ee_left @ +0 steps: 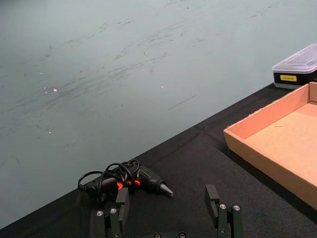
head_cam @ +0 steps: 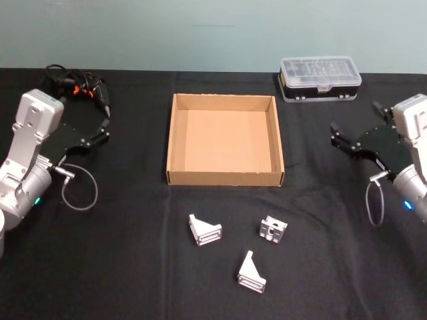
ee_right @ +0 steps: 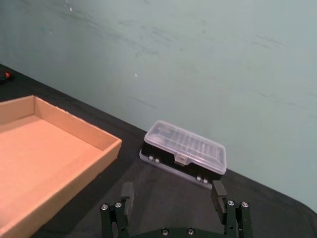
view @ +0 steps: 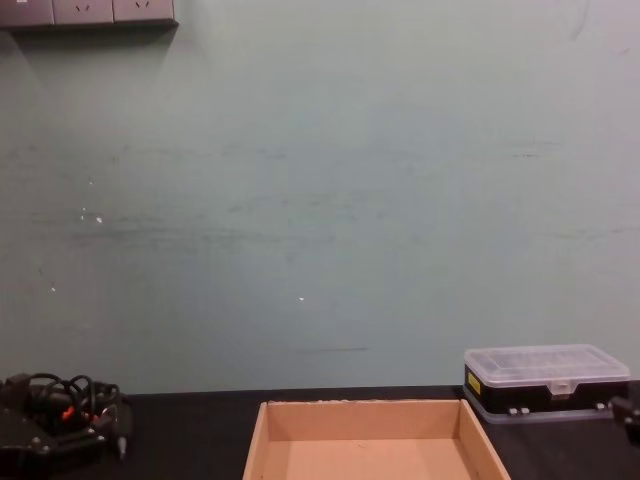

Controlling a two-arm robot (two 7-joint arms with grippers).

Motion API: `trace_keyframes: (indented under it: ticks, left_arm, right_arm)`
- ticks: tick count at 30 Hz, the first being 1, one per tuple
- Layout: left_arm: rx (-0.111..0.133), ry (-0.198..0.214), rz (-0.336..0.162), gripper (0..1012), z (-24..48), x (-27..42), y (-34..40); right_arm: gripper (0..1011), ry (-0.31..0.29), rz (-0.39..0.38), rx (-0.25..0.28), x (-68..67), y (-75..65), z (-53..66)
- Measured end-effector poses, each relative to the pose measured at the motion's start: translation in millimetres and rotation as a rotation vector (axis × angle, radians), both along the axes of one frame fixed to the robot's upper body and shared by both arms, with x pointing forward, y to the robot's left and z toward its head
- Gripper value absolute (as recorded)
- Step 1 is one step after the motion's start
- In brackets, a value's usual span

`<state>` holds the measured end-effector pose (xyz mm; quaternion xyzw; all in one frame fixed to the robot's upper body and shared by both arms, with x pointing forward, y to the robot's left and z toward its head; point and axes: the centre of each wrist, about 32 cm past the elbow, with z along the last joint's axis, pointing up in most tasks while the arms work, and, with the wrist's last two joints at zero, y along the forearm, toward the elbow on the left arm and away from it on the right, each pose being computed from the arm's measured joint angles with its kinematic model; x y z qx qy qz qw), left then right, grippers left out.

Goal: Use one hand to pick up the angle iron from the table and place it into the box.

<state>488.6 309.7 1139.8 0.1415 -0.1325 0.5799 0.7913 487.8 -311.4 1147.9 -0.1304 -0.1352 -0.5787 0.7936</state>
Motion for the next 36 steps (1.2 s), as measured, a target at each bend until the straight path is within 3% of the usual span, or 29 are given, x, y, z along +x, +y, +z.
trace_keyframes:
  ticks: [7, 10, 11, 14, 21, 26, 36]
  left_arm:
    - [0.000, 0.000, 0.000, 1000, 0.0, 0.0, 0.0]
    - [0.000, 0.000, 0.000, 1000, 0.0, 0.0, 0.0]
    - [0.000, 0.000, 0.000, 1000, 0.0, 0.0, 0.0]
    - [0.000, 0.000, 0.000, 1000, 0.0, 0.0, 0.0]
    - [0.000, 0.000, 0.000, 1000, 0.0, 0.0, 0.0]
    - [0.000, 0.000, 0.000, 1000, 0.0, 0.0, 0.0]
    - [0.000, 0.000, 0.000, 1000, 0.0, 0.0, 0.0]
  right_arm:
    - [1000, -0.007, 0.041, 0.020, -4.1, -5.4, 18.6]
    - [1000, 0.005, 0.089, 0.024, -7.9, -9.3, 34.9]
    - [1000, 0.005, 0.089, 0.024, -7.9, -9.3, 34.9]
    - [1000, 0.010, 0.151, 0.005, -13.1, -9.8, 51.5]
    - [1000, 0.032, 0.271, -0.017, -23.9, -5.4, 73.2]
    - [1000, 0.071, 0.364, -0.017, -30.5, 2.6, 81.9]
    - [1000, 0.171, 0.475, 0.008, -36.2, 13.9, 86.3]
